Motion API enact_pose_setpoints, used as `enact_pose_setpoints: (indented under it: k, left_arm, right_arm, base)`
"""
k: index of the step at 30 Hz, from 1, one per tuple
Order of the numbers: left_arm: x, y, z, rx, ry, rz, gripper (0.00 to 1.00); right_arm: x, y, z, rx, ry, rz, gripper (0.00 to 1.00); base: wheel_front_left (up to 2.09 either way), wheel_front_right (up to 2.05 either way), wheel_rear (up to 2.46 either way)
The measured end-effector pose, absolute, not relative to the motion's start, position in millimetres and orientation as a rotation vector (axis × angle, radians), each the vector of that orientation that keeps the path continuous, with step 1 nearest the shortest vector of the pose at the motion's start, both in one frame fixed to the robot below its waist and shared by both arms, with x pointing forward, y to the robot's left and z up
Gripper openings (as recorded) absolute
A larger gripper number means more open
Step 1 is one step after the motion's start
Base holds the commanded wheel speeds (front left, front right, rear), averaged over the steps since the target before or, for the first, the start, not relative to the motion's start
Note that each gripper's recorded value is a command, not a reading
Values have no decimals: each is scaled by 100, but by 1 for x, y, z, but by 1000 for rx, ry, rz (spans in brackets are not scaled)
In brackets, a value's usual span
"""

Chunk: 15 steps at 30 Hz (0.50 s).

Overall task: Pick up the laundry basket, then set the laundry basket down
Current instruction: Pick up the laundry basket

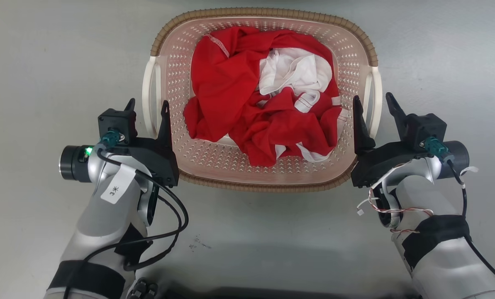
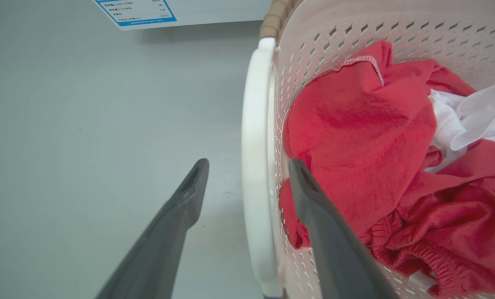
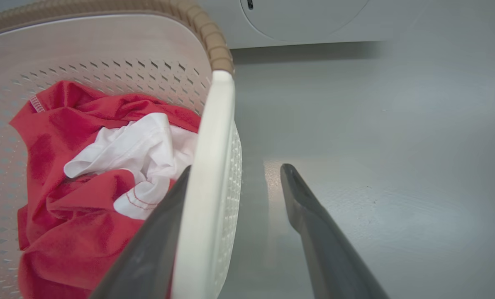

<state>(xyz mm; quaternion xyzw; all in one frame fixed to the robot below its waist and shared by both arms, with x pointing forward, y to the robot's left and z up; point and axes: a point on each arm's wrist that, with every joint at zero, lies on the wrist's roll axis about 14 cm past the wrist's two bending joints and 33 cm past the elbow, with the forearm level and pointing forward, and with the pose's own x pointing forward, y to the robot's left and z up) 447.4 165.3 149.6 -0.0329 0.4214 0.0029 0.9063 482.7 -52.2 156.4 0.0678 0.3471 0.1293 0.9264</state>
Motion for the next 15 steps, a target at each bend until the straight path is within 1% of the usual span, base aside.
enact_pose_setpoints:
  k: [6,9,10,12,13,14,15]
  left_arm:
    - [451,159,148,-91,875,-17,100]
    - [446,156,144,-97,899,-30,100]
    - [445,156,143,-99,908,-30,100]
    - [443,155,142,-101,915,-32,100]
    - [442,154,142,-107,922,-31,100]
    - [442,154,141,-124,926,-18,100]
    - [442,155,141,-141,927,-5,99]
  right_arm:
    - [480,-43,152,143,731,288,100]
    - [480,-40,150,148,739,290,100]
    - [480,-39,150,152,742,290,98]
    - [476,-38,147,150,755,293,88]
    - [475,-38,146,147,762,292,86]
    - [474,-37,145,144,766,295,80]
    - [474,-36,144,146,768,297,77]
  base:
    - [0,0,0]
    - [0,0,0]
    - [0,0,0]
    - [0,0,0]
    - [0,0,0]
    - [0,0,0]
    - [0,0,0]
